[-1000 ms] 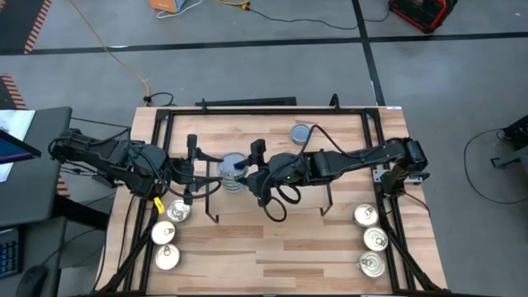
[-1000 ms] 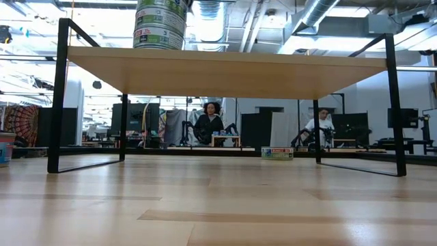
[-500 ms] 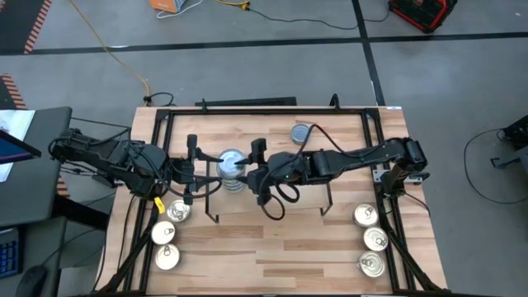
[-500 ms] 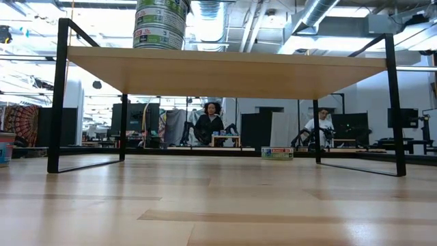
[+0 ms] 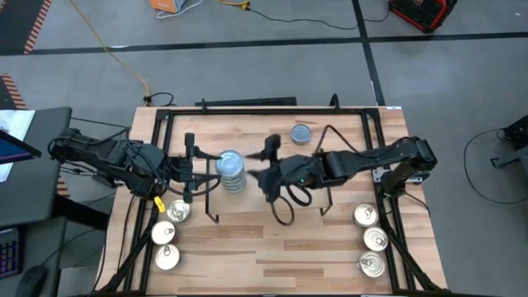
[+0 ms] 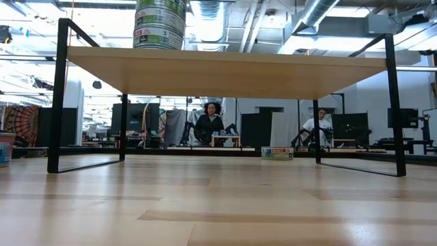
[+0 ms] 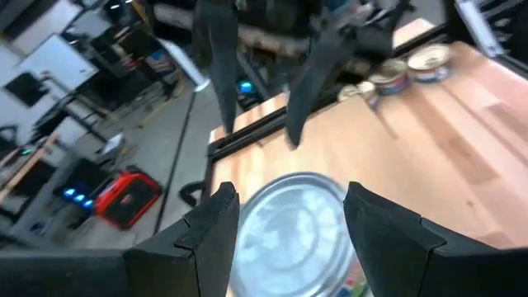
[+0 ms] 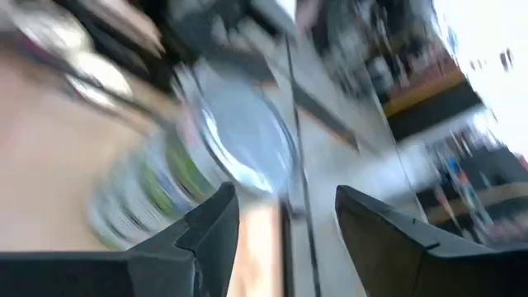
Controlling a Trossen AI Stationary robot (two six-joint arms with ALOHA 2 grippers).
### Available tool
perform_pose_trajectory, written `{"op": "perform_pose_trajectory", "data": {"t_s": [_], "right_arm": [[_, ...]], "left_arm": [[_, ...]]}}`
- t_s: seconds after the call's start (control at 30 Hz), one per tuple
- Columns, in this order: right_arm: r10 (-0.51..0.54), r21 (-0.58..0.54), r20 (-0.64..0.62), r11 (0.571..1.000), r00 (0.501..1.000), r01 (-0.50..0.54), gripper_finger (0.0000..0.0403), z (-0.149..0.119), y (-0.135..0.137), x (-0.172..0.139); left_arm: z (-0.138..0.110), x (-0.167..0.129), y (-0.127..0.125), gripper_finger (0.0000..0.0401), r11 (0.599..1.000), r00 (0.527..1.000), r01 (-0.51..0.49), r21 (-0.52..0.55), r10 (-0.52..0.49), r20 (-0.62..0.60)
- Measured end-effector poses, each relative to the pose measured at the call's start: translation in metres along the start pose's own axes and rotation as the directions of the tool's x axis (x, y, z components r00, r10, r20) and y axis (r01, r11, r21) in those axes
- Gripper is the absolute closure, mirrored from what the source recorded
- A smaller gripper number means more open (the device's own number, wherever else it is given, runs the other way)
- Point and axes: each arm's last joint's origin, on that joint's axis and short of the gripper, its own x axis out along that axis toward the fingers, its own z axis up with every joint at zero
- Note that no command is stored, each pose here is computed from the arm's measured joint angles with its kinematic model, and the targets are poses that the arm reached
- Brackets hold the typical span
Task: Stack canned seafood by type on shelf
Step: Put the blue tuna can on the shelf
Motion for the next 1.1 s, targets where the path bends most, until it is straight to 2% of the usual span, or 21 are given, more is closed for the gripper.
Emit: {"op": "perform_pose_trajectory", "data": {"t_s": [0.13,0.3,0.5,0.67,0.8,0.87,1.0,1.1], "right_arm": [[-0.024,0.023,-0.146,0.999,0.989,0.028,0.0163,-0.022,-0.01,0.014],[-0.01,0.121,-0.248,0.992,0.969,0.041,0.0163,-0.04,-0.017,0.022],[0.025,0.236,-0.317,0.97,0.948,0.054,0.0163,-0.051,-0.035,-0.014],[-0.007,0.344,-0.369,0.928,0.93,0.143,0.0163,-0.091,-0.048,-0.039],[-0.065,0.433,-0.407,0.864,0.911,0.255,0.0163,-0.141,-0.058,-0.046],[-0.078,0.501,-0.42,0.811,0.904,0.302,0.0163,-0.166,-0.064,-0.047],[-0.078,0.649,-0.416,0.673,0.906,0.356,0.0163,-0.206,-0.077,-0.049],[-0.073,0.662,-0.489,0.618,0.869,0.424,0.0163,-0.232,-0.078,-0.044]], "left_arm": [[-0.001,-0.001,0.003,0.0191,0.998,0.998,-0.061,-0.019,0.06,-0.021],[0.001,-0.005,0.0,0.0191,0.999,0.999,-0.044,-0.009,0.044,-0.007],[0.006,-0.017,-0.007,0.0191,1.0,1.0,-0.003,-0.01,0.004,0.024],[0.004,-0.02,-0.01,0.0191,0.998,0.999,-0.051,-0.037,0.051,-0.015],[0.003,-0.019,-0.002,0.0191,0.992,0.994,-0.106,-0.071,0.105,-0.018],[0.002,-0.017,0.004,0.0191,0.989,0.994,-0.114,-0.097,0.113,-0.013],[-0.007,-0.013,0.021,0.0191,0.981,0.99,-0.139,-0.137,0.139,-0.009],[-0.023,-0.008,0.035,0.0191,0.969,0.982,-0.19,-0.159,0.183,-0.054]]}}
